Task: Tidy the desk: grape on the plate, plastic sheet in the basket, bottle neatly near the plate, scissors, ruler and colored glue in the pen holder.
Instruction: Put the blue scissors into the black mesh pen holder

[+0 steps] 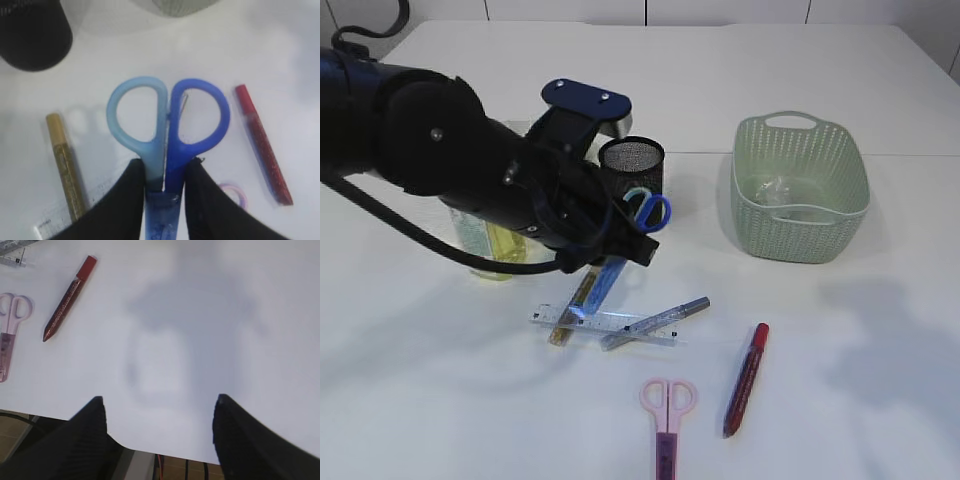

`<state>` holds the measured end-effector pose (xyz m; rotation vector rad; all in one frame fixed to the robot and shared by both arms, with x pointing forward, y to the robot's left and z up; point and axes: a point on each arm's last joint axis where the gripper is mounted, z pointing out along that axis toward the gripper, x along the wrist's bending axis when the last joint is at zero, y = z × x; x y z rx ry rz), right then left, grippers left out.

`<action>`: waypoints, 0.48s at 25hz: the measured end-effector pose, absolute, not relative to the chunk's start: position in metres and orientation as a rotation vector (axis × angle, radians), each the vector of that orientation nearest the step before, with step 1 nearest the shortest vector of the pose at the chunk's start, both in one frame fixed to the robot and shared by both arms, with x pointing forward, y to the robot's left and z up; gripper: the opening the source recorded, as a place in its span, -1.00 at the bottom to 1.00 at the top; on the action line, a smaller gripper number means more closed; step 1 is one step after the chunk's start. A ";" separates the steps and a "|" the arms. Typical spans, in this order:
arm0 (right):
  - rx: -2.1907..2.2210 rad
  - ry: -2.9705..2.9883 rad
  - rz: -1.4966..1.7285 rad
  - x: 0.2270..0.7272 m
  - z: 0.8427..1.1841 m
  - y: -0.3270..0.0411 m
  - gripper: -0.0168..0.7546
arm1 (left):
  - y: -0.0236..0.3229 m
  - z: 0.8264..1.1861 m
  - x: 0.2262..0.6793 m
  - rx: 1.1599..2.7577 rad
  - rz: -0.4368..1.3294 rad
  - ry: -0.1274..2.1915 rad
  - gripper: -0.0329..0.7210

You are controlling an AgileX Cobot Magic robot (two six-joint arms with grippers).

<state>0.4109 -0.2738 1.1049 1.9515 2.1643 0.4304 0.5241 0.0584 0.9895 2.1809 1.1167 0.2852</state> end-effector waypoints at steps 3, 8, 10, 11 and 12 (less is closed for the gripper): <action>1.948 2.165 0.428 0.411 1.105 -0.274 0.40 | 0.056 0.995 0.529 2.113 0.330 1.091 -0.45; 1.947 2.165 0.426 0.411 1.105 -0.274 0.40 | 0.052 1.006 0.538 1.978 0.413 1.039 -0.45; 1.947 2.165 0.426 0.411 1.105 -0.274 0.40 | 0.050 1.011 0.542 1.907 0.455 1.011 -0.45; 1.947 2.165 0.426 0.411 1.105 -0.274 0.40 | 0.050 1.014 0.543 1.876 0.472 0.999 -0.45; 1.947 2.165 0.426 0.411 1.105 -0.274 0.40 | 0.050 1.017 0.545 1.838 0.493 0.986 -0.45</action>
